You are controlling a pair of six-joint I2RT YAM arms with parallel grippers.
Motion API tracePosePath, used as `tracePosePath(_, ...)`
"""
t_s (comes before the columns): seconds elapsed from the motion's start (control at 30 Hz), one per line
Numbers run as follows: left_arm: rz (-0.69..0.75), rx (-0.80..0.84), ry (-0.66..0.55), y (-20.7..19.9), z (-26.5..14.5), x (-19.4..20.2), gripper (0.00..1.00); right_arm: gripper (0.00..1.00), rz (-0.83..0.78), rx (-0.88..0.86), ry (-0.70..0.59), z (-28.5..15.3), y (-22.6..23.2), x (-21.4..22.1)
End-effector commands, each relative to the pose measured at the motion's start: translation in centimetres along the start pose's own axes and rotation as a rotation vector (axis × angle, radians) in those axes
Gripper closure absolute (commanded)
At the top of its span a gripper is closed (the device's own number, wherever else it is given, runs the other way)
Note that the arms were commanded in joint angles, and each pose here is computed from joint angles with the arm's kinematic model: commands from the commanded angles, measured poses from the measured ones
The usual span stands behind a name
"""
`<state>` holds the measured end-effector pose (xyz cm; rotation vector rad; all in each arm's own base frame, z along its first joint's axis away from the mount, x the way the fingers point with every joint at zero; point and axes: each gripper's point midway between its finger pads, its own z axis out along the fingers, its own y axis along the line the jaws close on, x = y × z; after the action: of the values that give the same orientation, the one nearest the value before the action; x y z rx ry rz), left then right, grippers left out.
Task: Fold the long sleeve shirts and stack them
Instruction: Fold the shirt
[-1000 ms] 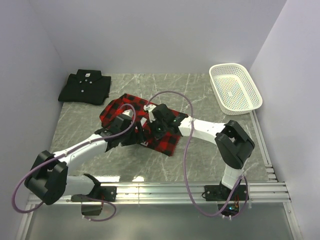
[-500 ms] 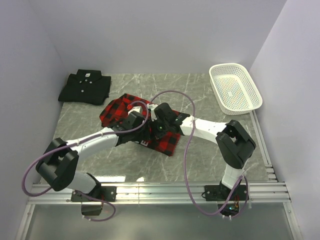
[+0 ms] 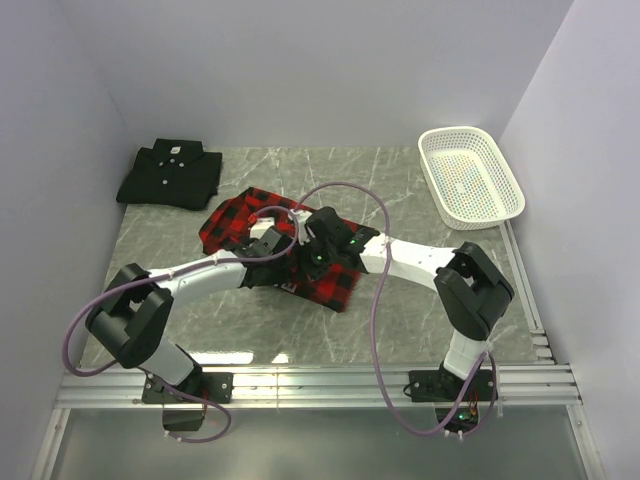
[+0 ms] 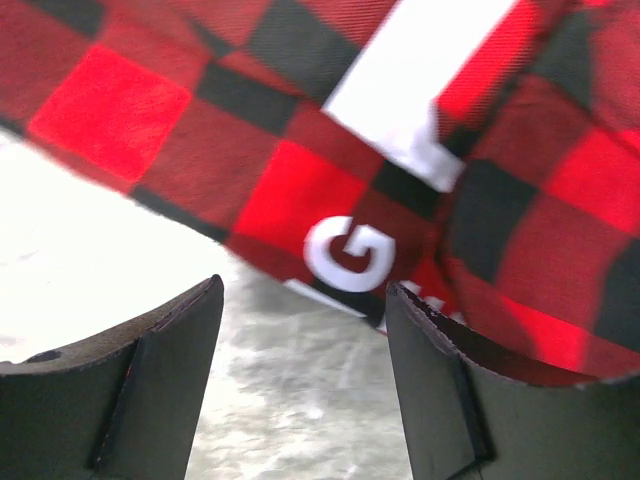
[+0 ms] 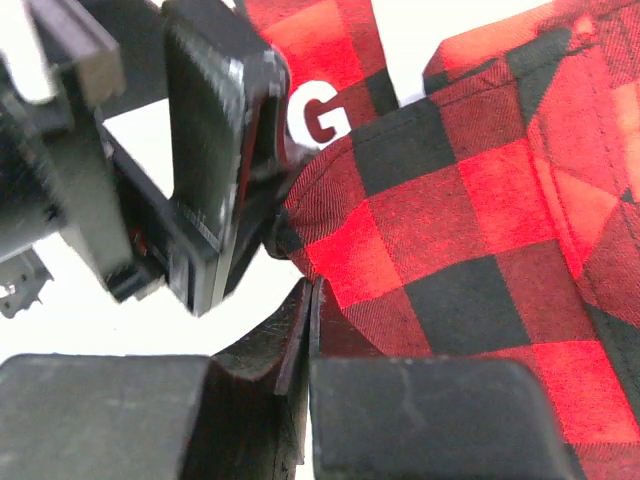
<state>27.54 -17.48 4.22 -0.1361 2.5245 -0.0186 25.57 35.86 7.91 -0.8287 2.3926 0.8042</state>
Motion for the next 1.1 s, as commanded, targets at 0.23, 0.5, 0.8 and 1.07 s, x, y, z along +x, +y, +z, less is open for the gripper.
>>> tracePosePath(0.23,-0.166,-0.126,-0.104,4.3,-3.3,-1.3,0.23,0.79,-0.015,-0.127,0.063,0.7,2.5,1.1)
tracePosePath(0.5,-0.327,0.092,-0.173,2.9,-7.1,-4.5,0.17,0.49,-0.039,-0.124,0.082,-0.4,3.1,0.6)
tracePosePath(0.8,-0.328,0.551,-0.083,-7.8,-10.5,-8.5,0.33,0.46,0.219,-0.173,-0.078,-6.8,-0.5,-2.1)
tracePosePath(1.07,-0.334,0.674,0.209,-12.0,-7.6,-3.6,0.77,0.47,0.464,-0.34,0.031,-5.9,0.3,3.1)
